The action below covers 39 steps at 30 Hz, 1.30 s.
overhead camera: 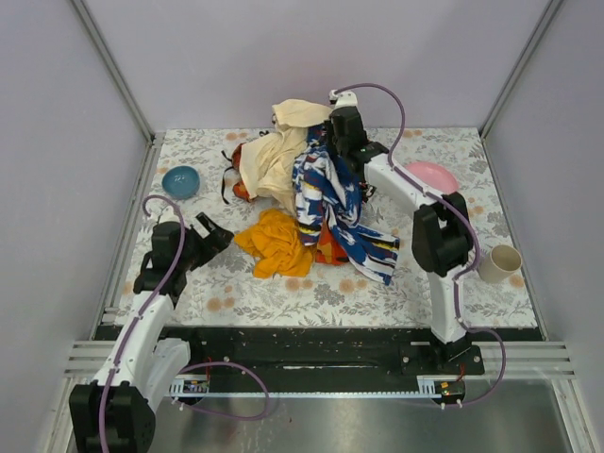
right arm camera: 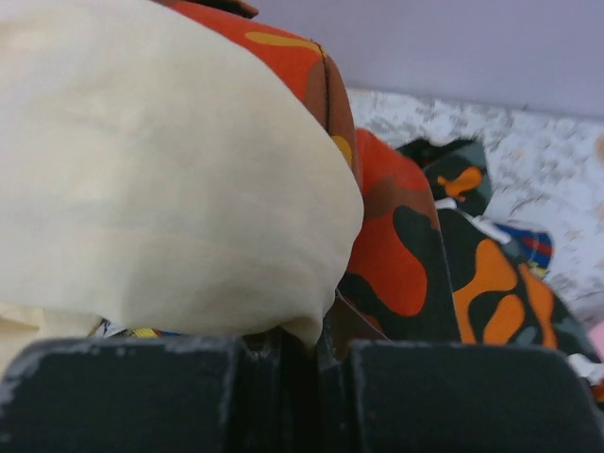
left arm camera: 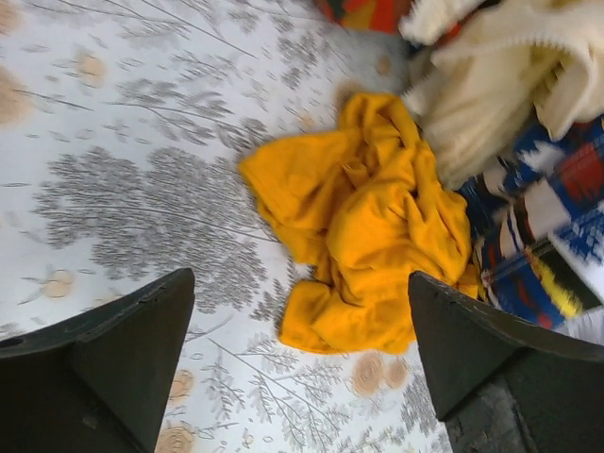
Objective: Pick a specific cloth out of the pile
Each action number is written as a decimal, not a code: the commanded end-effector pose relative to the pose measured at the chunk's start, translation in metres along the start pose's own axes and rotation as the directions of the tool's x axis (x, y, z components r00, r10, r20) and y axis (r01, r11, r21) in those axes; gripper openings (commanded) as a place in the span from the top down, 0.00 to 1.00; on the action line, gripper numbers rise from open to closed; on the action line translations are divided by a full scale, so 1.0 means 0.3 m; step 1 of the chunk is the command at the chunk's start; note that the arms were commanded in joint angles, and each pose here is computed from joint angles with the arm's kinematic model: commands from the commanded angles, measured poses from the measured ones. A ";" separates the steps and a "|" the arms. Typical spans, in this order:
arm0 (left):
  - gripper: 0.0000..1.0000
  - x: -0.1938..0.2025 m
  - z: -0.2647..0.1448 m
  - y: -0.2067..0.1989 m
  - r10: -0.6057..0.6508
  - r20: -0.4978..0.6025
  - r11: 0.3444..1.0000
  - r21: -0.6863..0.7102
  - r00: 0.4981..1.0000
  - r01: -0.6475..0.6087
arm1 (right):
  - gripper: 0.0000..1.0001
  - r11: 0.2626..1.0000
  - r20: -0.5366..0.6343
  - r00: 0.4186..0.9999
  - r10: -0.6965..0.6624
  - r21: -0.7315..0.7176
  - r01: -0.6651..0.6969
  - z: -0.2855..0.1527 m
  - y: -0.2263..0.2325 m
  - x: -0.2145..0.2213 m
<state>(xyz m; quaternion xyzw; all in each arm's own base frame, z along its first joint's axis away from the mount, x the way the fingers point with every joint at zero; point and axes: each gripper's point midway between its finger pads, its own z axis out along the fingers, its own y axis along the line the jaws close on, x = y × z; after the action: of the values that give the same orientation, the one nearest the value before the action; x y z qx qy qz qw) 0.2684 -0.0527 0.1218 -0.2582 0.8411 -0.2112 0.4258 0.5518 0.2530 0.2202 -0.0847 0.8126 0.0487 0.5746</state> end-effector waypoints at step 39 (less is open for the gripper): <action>1.00 0.005 0.198 -0.274 0.227 -0.043 0.968 -0.102 0.973 -0.231 | 1.00 0.967 -0.568 0.783 0.252 0.126 -0.220 -0.092 -0.075 0.766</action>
<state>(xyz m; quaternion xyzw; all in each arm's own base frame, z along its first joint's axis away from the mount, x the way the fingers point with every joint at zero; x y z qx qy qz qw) 0.3351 -0.1801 0.0737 -0.1187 0.9199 -0.2033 0.3135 0.5404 0.2350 0.1041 0.0615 0.8731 0.1712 0.4524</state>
